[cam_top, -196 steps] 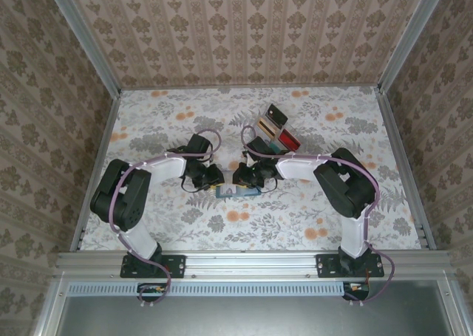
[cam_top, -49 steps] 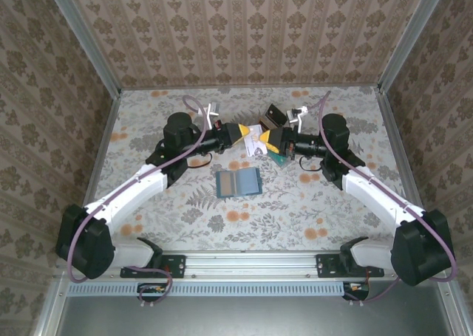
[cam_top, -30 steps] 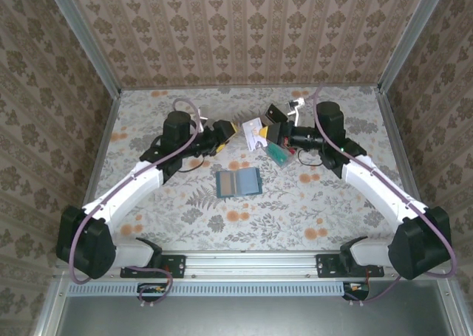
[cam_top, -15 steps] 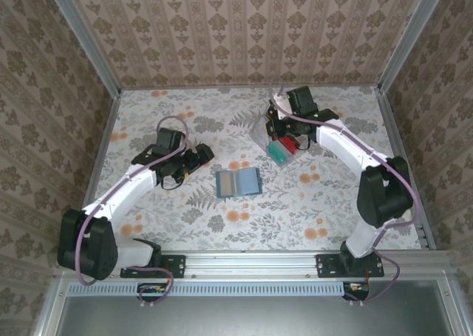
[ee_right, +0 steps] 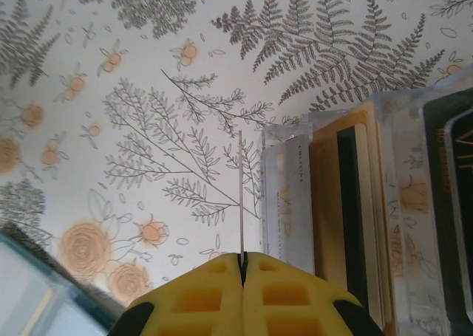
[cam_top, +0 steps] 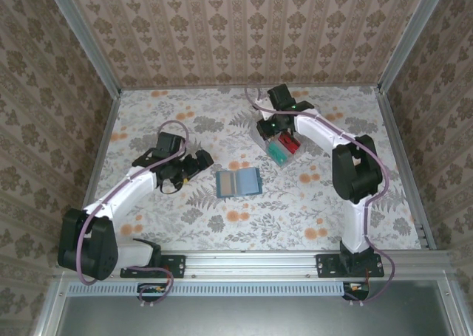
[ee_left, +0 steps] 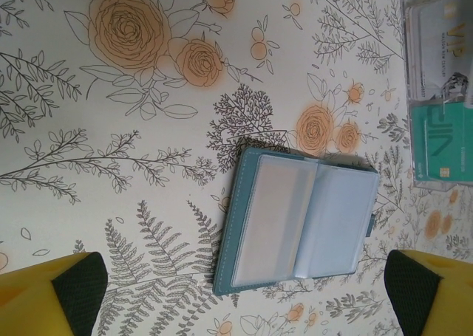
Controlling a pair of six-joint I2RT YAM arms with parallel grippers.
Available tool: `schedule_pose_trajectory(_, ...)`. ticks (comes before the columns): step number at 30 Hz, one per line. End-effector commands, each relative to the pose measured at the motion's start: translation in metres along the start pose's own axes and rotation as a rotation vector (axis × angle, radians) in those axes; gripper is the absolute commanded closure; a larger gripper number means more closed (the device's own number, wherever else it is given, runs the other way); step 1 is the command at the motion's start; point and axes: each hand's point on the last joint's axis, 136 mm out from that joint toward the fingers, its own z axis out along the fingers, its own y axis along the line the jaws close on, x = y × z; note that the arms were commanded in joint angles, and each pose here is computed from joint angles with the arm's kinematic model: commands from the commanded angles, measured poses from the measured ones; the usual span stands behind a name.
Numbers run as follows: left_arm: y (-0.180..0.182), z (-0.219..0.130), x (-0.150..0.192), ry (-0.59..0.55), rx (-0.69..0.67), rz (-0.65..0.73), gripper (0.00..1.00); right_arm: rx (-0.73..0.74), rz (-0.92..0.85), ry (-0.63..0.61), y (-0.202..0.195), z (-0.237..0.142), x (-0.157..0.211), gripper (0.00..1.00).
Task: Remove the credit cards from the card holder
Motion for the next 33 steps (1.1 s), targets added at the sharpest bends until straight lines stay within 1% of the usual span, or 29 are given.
schedule_pose_trajectory(1, 0.002, -0.003, 0.005, 0.018, 0.011, 0.016, 0.00, 0.064, -0.064, 0.047, -0.008, 0.003, 0.001, 1.00)
schedule_pose_trajectory(6, 0.004, -0.001, 0.007, 0.026, 0.011, 0.010, 0.00, 0.111, -0.108, 0.069, -0.015, 0.006, 0.004, 1.00)
schedule_pose_trajectory(16, 0.005, 0.002, 0.009, 0.038, 0.019, 0.003, 0.00, 0.126, -0.137, 0.132, -0.021, 0.023, 0.018, 1.00)
schedule_pose_trajectory(19, 0.004, 0.003, 0.010, 0.041, 0.026, 0.001, 0.00, 0.094, -0.129, 0.130, -0.016, 0.025, 0.017, 1.00)
schedule_pose_trajectory(26, 0.002, 0.003, 0.011, 0.040, 0.053, -0.008, 0.00, 0.087, -0.119, 0.135, -0.016, 0.031, 0.019, 0.97)
schedule_pose_trajectory(33, 0.006, 0.004, 0.013, 0.051, 0.052, -0.012, 0.00, 0.081, -0.102, 0.118, -0.015, 0.033, 0.013, 0.96)
